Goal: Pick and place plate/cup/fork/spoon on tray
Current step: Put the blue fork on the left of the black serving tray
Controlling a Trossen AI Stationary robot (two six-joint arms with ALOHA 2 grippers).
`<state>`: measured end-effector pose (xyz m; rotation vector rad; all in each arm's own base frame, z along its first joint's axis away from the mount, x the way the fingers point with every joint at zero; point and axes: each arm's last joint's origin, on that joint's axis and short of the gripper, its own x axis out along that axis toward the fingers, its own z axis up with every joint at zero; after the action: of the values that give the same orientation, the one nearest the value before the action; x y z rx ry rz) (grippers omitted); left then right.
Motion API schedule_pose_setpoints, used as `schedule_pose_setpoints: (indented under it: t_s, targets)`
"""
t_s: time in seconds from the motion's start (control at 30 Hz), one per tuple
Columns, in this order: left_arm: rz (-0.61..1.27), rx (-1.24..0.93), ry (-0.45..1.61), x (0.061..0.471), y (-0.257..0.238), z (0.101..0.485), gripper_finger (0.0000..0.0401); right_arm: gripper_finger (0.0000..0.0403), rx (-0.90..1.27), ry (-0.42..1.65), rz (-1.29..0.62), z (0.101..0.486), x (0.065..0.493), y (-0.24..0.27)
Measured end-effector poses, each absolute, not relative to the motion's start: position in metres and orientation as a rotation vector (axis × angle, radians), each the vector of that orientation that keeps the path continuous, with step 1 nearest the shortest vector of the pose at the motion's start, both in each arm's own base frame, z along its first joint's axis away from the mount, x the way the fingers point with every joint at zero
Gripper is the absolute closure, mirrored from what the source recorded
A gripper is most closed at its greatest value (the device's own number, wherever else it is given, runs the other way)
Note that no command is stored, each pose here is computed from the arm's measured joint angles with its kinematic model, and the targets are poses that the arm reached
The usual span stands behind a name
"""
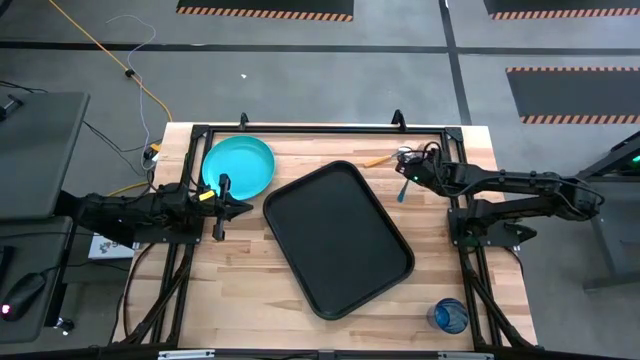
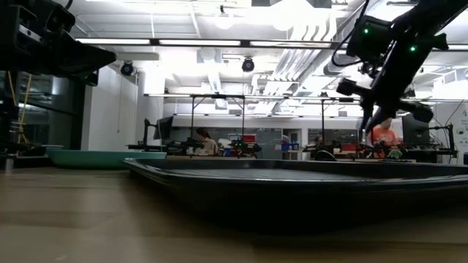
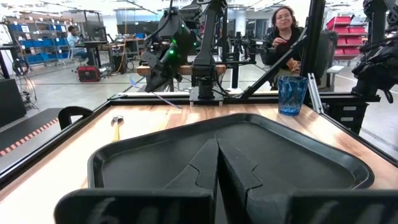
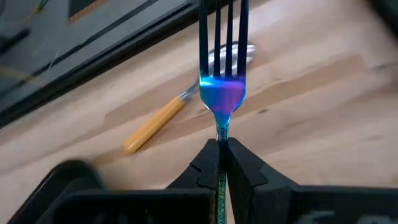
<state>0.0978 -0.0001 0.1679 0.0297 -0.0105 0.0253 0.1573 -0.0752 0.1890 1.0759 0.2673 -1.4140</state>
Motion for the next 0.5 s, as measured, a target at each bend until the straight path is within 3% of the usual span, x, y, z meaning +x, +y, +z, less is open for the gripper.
schedule_pose_setpoints:
  t_s: [0.33,0.5]
  targets:
    - [0.026,0.03,-0.01,0.098,0.0,0.168,0.0401,0.0403,0.937,0.281,-1.22,0.199,0.171,-0.079]
    - [0.025,0.029,-0.011,0.098,0.0,0.168,0.0401,0.0403,0.737,0.268,-0.875,0.222,0.192,-0.082]
